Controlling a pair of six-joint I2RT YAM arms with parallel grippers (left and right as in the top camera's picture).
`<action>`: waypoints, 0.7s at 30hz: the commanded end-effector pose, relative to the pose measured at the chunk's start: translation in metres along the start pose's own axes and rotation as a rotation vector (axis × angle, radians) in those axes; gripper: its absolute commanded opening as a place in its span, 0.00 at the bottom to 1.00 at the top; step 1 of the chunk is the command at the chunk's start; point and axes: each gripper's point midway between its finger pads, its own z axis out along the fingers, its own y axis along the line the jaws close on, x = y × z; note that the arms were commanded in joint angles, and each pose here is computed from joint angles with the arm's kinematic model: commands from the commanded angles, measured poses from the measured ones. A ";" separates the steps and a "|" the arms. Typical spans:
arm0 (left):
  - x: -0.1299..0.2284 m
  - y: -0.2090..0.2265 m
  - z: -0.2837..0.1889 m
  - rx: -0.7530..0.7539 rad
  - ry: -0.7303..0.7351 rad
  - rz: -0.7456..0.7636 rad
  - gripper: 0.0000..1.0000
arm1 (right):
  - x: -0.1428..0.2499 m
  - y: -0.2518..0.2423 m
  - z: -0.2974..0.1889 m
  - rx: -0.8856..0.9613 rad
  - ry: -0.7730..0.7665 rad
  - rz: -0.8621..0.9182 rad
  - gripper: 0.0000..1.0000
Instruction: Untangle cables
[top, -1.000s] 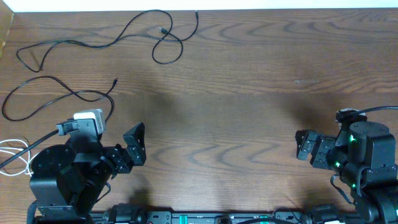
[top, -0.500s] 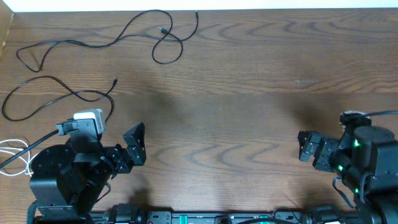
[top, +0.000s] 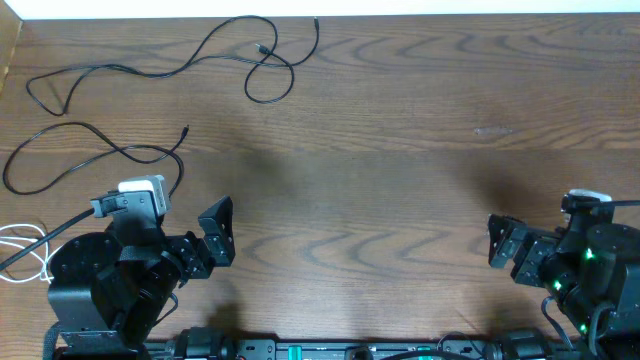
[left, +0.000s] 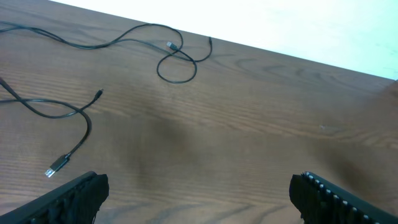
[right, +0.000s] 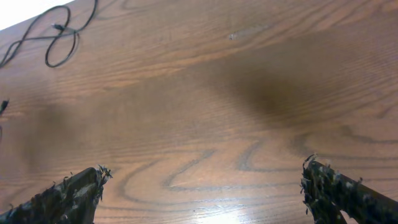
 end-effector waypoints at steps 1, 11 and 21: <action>-0.001 0.001 -0.001 -0.011 -0.003 0.015 0.99 | -0.001 -0.006 -0.005 0.018 -0.028 0.015 0.99; -0.001 0.001 -0.001 -0.011 -0.003 0.015 0.99 | 0.013 -0.018 -0.037 0.025 -0.122 0.018 0.99; -0.001 0.001 -0.001 -0.011 -0.003 0.015 0.99 | 0.003 -0.029 -0.018 0.040 -0.364 -0.122 0.99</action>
